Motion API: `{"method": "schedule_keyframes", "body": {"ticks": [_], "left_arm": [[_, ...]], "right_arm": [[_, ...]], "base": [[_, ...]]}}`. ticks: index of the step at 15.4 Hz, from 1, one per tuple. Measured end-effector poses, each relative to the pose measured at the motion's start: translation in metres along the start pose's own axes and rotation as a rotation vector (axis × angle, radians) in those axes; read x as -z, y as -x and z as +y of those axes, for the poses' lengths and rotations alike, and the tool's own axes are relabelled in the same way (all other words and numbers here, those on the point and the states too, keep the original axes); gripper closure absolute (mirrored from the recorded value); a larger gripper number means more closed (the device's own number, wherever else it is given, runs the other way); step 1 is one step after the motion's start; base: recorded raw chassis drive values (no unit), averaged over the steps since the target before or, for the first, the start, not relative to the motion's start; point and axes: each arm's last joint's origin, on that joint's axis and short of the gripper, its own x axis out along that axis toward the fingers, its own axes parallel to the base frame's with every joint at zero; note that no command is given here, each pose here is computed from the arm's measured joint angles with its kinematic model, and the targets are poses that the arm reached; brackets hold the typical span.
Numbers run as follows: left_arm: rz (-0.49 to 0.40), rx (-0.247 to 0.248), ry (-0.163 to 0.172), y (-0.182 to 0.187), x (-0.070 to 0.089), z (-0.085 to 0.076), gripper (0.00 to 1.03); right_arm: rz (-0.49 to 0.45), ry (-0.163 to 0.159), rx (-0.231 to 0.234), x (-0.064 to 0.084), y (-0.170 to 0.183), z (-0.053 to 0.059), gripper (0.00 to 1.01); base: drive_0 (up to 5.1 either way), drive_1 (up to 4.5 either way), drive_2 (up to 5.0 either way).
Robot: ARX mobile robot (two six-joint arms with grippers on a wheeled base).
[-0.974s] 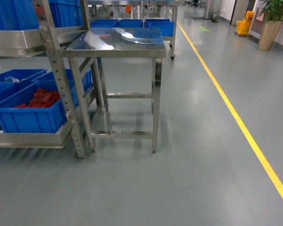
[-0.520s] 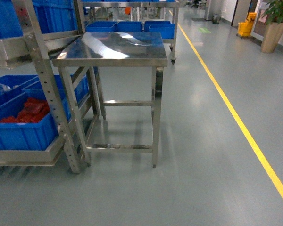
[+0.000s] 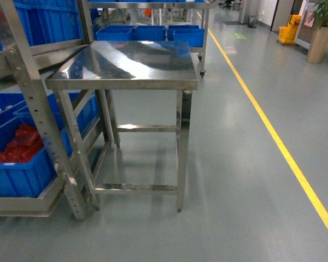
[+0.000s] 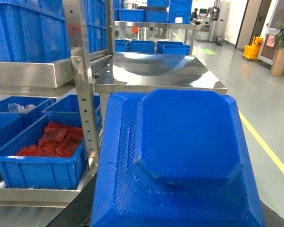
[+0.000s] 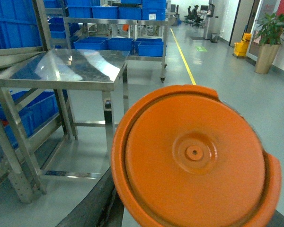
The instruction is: Sort blue parts and orange caps into right shelf containers
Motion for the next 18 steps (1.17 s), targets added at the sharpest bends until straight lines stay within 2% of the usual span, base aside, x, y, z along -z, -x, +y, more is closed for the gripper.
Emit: {"method": "schedule_keyframes", "body": {"ticks": [12,18], "left_arm": [[0.002,0.000,0.000,0.0000,0.0001,0.0000,0.60],[0.001,0.000,0.000,0.0000,0.0001,0.0000,0.60]], "right_arm": [[-0.003,0.000,0.000,-0.0003,0.0000,0.0000,0.57],[0.000,0.000,0.003,0.0000,0.0000,-0.0001,0.57]], "base": [[0.0,4.33,-4.3],[-4.8,2.58,2.6]]}}
